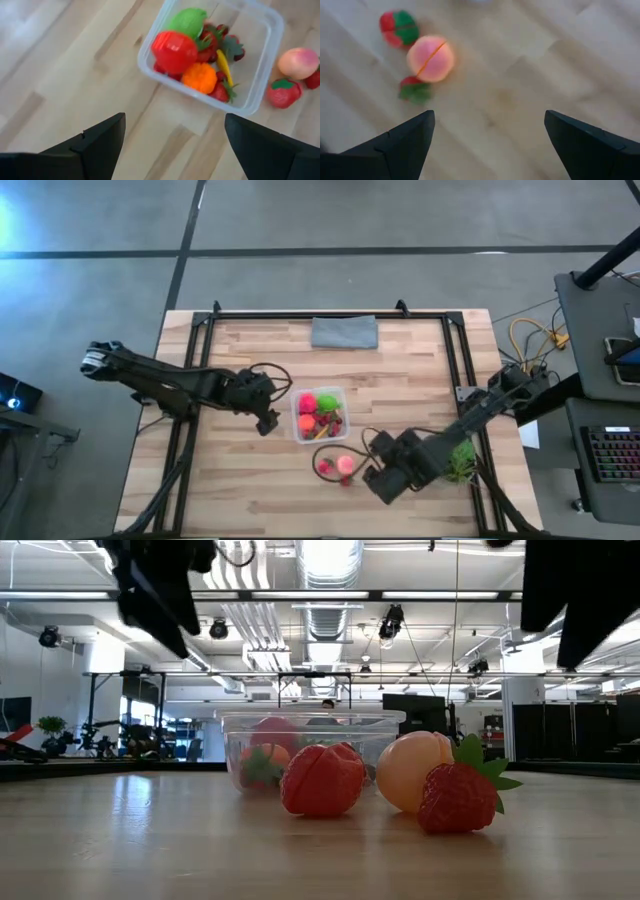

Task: Pick and placing Produce into tupperware
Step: Put the pink apricot into the transparent container

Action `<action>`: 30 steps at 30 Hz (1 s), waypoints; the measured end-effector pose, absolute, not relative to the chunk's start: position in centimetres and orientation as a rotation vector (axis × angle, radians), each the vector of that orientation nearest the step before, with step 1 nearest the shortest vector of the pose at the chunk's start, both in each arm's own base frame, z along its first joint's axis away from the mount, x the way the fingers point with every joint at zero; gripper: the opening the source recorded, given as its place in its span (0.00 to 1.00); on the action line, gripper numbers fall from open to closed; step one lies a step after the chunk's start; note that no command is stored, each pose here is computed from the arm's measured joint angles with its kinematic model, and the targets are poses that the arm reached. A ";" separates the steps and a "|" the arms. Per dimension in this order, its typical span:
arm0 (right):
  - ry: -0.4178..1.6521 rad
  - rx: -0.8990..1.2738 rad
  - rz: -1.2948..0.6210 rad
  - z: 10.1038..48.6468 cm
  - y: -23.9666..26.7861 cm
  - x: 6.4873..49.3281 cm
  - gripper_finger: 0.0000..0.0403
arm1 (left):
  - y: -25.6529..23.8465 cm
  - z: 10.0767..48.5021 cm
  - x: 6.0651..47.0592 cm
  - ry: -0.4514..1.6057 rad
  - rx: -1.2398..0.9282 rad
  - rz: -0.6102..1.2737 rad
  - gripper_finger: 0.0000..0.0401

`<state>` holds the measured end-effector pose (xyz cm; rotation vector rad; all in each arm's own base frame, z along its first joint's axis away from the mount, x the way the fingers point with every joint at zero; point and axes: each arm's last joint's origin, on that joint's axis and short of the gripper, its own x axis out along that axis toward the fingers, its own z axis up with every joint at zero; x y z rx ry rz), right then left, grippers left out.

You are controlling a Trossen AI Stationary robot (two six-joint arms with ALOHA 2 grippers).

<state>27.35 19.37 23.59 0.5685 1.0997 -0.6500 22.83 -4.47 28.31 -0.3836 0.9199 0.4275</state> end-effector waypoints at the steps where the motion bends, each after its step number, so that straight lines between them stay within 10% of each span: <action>1: 1.111 0.605 -0.628 23.0 19.1 27.8 0.92 | -4.5 28.0 22.5 0.921 -0.404 0.438 0.81; 30: 1.101 0.693 -0.474 18.0 17.0 33.1 0.92 | -8.3 23.1 19.4 1.022 -0.544 0.470 0.81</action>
